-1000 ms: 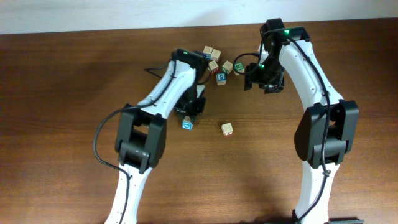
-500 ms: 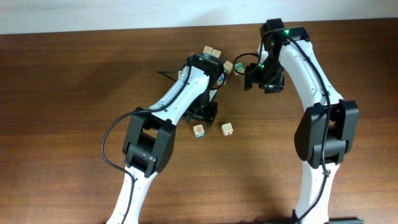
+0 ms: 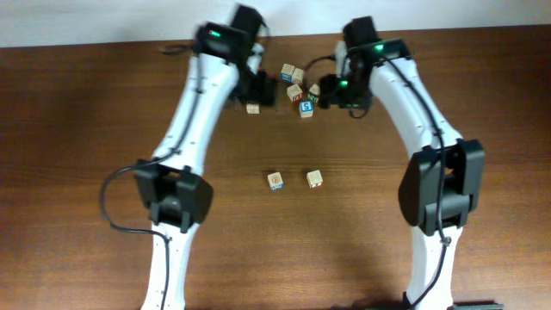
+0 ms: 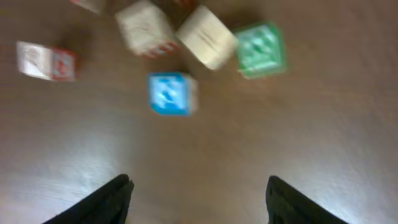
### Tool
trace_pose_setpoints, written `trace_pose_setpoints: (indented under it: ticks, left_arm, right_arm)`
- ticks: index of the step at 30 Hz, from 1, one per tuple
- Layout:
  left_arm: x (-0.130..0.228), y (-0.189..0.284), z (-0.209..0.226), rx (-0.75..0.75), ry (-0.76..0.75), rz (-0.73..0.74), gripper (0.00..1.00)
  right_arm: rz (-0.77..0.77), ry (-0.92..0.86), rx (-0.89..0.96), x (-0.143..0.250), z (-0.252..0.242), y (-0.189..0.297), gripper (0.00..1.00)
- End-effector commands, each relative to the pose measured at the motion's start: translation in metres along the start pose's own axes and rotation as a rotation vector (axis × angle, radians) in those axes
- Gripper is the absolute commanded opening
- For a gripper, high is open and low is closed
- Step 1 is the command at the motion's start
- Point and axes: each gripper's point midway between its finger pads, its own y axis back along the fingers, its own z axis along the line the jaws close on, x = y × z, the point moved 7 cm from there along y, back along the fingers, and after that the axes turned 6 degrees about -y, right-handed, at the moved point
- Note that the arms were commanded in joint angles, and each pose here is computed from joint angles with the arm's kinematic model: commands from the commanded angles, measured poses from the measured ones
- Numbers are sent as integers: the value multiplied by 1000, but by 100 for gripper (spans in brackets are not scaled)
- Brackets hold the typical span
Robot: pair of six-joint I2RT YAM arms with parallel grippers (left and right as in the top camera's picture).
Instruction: Rotate 3 blocks
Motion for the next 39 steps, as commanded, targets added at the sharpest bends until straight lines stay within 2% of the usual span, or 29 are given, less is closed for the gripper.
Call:
trace_pose_setpoints:
  ticks: [1,7,12,15,18,22,24,26,31,39]
  left_arm:
    - [-12,8,46,-31,158,-66,99]
    - [-12,10,82,-50,226,-73,100]
    - [-12,10,85,-52,231,-73,99]
    - [-12,10,85,-52,231,-73,99]
    - [-12,10,85,-52,231,-73,99]
    - [-12,10,85,-52,231,-73,99]
    - [-12,10,85,-52,231,-73,99]
    - [-12,10,85,-52,231,-74,99]
    - [-12,10,85,-51,231,-73,99]
    - [-8,10,85,-52,233,-47,99]
  right_arm:
    - [-45,93,35,-1,32,-19,69]
    - [-83,123,137,-5,32,-64,68]
    - [-102,128,132,-9,30,-86,67]
    - [-102,128,131,-9,29,-94,49]
    - [-84,127,134,-6,27,-102,48]
    - [-73,125,138,-4,25,-104,39]
    - [-63,125,141,-3,25,-104,39]
    - [-46,124,147,0,24,-101,37]
    - [-12,99,159,6,27,-68,22]
    - [15,84,138,19,35,-2,20]
